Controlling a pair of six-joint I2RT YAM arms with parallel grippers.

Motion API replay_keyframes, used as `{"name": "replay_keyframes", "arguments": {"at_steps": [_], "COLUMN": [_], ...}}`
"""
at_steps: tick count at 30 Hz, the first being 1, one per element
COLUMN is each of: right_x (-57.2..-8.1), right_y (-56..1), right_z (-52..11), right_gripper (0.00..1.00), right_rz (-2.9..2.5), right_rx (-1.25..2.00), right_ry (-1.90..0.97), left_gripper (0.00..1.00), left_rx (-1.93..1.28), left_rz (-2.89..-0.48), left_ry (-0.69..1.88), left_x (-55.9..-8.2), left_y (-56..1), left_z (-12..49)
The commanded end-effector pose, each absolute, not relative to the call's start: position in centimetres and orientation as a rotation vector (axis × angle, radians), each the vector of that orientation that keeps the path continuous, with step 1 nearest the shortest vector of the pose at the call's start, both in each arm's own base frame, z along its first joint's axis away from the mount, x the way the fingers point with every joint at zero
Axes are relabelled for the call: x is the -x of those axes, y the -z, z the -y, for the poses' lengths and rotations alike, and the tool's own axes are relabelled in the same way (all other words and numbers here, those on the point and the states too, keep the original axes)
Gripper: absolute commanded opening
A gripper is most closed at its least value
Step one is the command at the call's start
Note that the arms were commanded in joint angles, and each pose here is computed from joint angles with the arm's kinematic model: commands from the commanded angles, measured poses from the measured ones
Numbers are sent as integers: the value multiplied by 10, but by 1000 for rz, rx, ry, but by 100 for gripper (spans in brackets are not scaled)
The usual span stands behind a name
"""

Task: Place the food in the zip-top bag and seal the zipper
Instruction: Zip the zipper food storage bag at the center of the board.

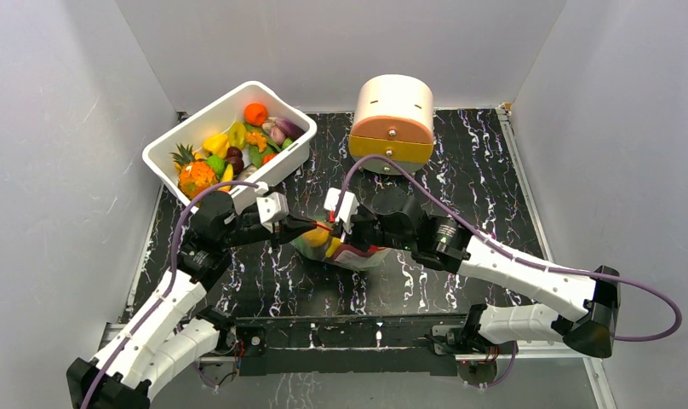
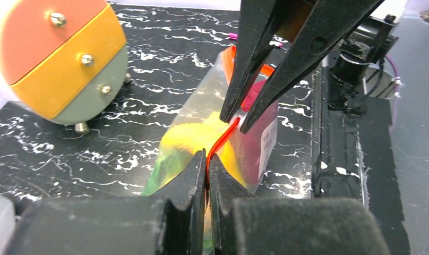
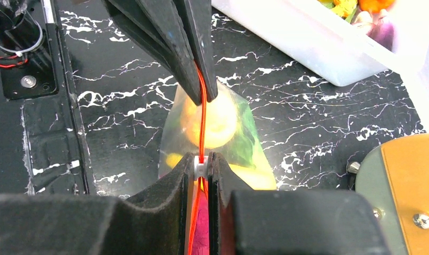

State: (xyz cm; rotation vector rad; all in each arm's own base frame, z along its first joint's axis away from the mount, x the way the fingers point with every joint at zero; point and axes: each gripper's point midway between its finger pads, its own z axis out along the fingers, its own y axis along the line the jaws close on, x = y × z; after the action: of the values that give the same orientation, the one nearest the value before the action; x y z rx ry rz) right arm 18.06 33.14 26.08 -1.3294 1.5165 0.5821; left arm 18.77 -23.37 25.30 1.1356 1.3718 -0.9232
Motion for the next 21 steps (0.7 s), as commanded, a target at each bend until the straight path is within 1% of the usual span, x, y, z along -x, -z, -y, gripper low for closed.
{"name": "replay_keyframes", "arguments": {"at_steps": [1,21], "right_x": [-185,-182], "right_y": [-295,-285], "right_z": [-318,-271], "right_gripper": [0,0], "right_rz": [-1485,-1621], "right_rx": [1252,1203], "right_ry": [-558,-447], "left_gripper": [0,0], "left_rx": [-1026,-909], "left_rz": [-1319,-1389], "left_ry": [718,533], "left_x": [-210,-227], "left_y": [-293,-306], "left_z": [216,189]}}
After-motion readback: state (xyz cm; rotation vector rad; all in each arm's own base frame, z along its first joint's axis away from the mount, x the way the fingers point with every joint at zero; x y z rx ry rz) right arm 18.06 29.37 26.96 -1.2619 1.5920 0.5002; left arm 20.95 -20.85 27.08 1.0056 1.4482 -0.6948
